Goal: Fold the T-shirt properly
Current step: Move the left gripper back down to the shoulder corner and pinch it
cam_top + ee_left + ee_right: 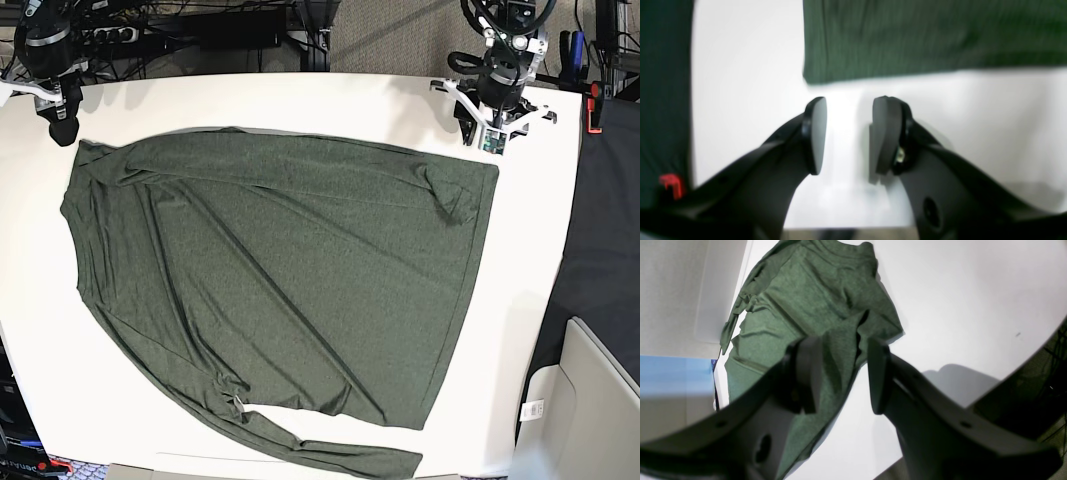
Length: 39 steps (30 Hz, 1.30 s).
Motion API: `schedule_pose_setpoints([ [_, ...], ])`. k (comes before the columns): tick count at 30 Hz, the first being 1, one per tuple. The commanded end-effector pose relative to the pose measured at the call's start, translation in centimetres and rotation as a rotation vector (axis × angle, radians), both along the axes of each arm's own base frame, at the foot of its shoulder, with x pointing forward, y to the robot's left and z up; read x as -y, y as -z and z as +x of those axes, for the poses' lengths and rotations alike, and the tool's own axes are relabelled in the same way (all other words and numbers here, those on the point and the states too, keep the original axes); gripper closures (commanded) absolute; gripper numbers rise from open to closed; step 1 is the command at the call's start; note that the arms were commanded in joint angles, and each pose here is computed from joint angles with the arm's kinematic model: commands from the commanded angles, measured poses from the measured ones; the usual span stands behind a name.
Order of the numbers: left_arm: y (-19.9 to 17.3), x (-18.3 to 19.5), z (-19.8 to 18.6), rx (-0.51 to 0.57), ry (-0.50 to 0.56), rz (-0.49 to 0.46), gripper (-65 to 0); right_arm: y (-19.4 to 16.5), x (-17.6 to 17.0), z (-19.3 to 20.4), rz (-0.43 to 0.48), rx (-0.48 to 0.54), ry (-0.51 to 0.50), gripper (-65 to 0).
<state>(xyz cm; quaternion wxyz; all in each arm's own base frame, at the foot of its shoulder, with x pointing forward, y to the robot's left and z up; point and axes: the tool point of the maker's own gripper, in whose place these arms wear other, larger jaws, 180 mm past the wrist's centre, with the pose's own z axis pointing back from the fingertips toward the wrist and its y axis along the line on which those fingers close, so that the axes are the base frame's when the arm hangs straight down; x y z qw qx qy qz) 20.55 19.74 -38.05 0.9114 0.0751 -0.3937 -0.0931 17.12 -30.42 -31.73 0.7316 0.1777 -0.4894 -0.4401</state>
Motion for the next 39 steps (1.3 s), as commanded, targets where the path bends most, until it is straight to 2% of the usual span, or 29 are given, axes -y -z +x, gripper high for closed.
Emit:
schedule_pose_setpoints([
  [1, -1.2, -0.1, 0.9, 0.053, -0.028, -0.031, -22.7, -1.0, 0.1, 0.3, -0.014, 0.032, -0.008, -23.9],
  [12, -2.4, -3.0, 2.2, 0.029, -0.376, -0.482, -22.8, -1.0, 0.1, 0.3, -0.014, 0.032, -0.008, -23.9],
  [20, -0.9, -4.9, 2.4, -0.045, -0.569, -0.833, -22.8, -1.0, 0.1, 0.3, -0.014, 0.032, -0.008, -23.9],
  [25, 1.7, -5.3, 1.5, -0.102, -0.642, -0.906, -25.7, -1.0, 0.1, 0.3, -0.014, 0.032, -0.008, -23.9],
  [35, 2.8, -3.9, 2.0, -0.114, -0.647, -1.055, -26.7, -1.1, 0.1, 0.4, -0.016, 0.034, -0.008, -23.9],
  [39, 4.4, -3.3, 2.4, -0.152, -0.676, -1.108, -26.7, -1.0, 0.1, 0.4, -0.017, 0.033, -0.008, -23.9],
])
